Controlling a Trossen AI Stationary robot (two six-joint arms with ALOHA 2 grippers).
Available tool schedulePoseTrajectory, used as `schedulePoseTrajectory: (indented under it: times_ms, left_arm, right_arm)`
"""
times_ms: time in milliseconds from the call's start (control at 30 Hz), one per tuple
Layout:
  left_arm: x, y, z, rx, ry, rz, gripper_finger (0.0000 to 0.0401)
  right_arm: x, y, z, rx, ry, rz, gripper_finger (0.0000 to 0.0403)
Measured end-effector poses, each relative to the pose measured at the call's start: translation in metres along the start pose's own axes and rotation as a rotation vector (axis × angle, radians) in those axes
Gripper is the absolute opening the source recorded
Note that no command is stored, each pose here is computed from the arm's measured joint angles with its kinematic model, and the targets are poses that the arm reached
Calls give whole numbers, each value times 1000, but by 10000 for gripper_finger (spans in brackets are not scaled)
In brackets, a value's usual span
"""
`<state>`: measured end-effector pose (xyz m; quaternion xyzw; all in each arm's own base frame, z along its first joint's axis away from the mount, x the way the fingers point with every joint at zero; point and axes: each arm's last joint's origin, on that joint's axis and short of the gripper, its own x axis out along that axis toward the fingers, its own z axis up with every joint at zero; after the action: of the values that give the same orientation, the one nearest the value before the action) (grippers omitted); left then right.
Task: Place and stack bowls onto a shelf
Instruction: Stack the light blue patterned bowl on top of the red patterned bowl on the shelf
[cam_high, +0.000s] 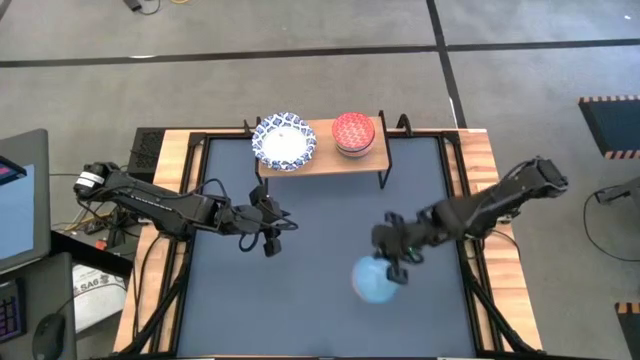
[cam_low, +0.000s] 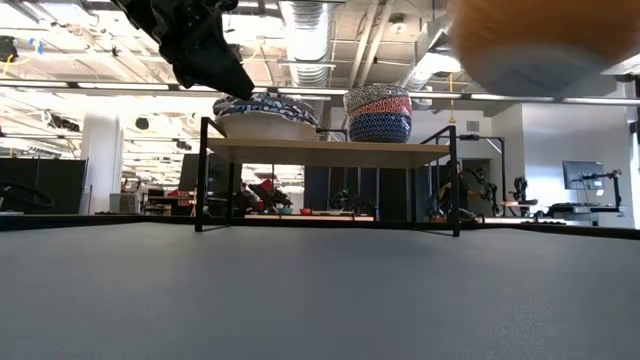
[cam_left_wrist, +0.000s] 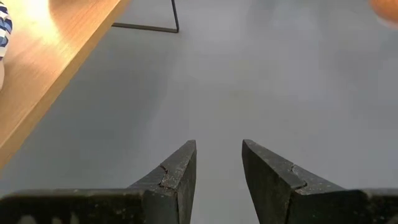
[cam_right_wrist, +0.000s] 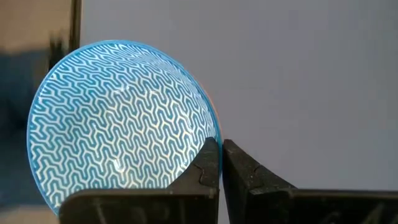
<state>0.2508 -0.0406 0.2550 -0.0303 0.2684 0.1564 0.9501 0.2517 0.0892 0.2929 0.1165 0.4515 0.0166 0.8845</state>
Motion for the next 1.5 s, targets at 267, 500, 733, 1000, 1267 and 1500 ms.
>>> schedulePoseTrajectory:
  times_ms: [267,500,733,1000,1267,1500]
  left_arm:
    - [0,0,0,2,3,1,116]
    - [0,0,-2,20,17,4,116]
    - [0,1,-2,35,16,5,116]
    - [0,1,-1,36,9,28,116]
    - [0,3,-1,33,-4,75,116]
    - [0,3,-1,30,-4,76,116]
  right_arm:
    - [-54,-60,72,80,-322,-316,23]
    - [-91,-121,99,250,-487,-485,23]
    - [-118,-185,96,420,-529,-611,24]
    - [-134,-220,87,514,-555,-541,31]
    - [-113,-238,88,548,-474,-532,34]
    - [-101,-243,91,560,-445,-510,55]
